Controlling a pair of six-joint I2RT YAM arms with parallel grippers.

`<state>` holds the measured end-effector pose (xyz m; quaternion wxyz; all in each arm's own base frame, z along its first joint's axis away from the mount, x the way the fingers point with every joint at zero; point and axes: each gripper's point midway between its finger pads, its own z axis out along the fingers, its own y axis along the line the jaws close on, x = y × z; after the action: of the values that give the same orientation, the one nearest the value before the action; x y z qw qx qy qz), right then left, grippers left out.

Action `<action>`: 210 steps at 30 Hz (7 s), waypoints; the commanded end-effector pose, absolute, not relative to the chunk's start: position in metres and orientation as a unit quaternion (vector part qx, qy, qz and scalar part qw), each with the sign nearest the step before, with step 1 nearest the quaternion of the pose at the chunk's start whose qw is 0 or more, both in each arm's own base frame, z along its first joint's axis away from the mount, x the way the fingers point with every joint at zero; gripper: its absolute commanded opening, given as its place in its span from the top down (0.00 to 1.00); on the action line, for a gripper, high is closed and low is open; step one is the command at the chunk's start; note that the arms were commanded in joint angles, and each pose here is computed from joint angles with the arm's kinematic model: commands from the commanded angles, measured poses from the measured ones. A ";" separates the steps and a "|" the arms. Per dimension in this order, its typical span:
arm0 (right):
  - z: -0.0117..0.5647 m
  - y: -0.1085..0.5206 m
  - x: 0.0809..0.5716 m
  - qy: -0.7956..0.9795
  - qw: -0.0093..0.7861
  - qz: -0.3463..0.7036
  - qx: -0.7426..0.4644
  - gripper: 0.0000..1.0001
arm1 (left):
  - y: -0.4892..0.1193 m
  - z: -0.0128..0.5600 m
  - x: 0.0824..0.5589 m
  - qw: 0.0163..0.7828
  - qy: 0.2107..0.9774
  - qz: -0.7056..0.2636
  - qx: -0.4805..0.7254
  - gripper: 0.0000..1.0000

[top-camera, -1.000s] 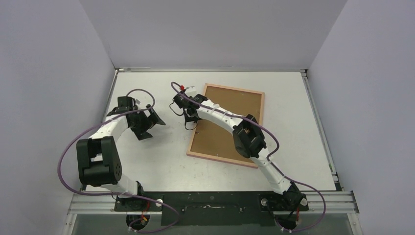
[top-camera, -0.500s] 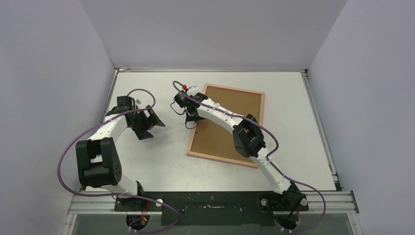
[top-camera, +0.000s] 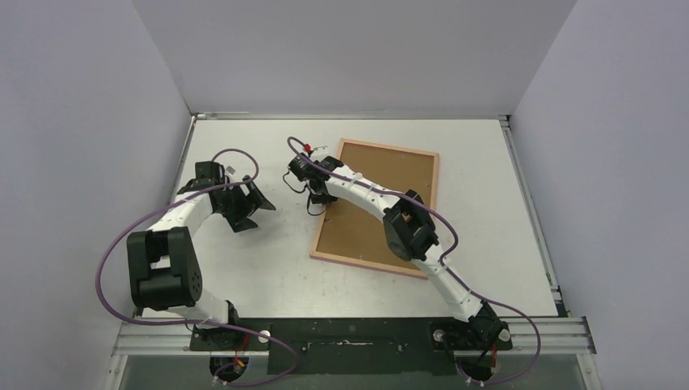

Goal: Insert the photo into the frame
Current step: Turn over the photo frame at the center of the board.

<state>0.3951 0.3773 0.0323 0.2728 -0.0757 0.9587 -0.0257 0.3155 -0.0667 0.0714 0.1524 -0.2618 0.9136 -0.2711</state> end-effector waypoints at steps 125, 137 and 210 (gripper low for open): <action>0.367 0.267 0.376 0.850 0.342 0.365 0.165 0.28 | -0.220 0.383 0.305 0.616 0.710 -0.192 0.283 1.00; 0.365 0.269 0.374 0.835 0.327 0.369 0.244 0.30 | -0.232 0.375 0.301 0.625 0.688 -0.169 0.327 1.00; 0.202 0.158 0.325 0.911 0.225 0.293 0.181 1.00 | -0.205 0.272 0.338 0.452 0.846 -0.281 0.030 0.20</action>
<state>0.3312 0.1741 0.2098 0.1796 0.2514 0.9016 0.3028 0.3386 -0.2002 0.3172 0.5249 0.0786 0.8114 -0.2448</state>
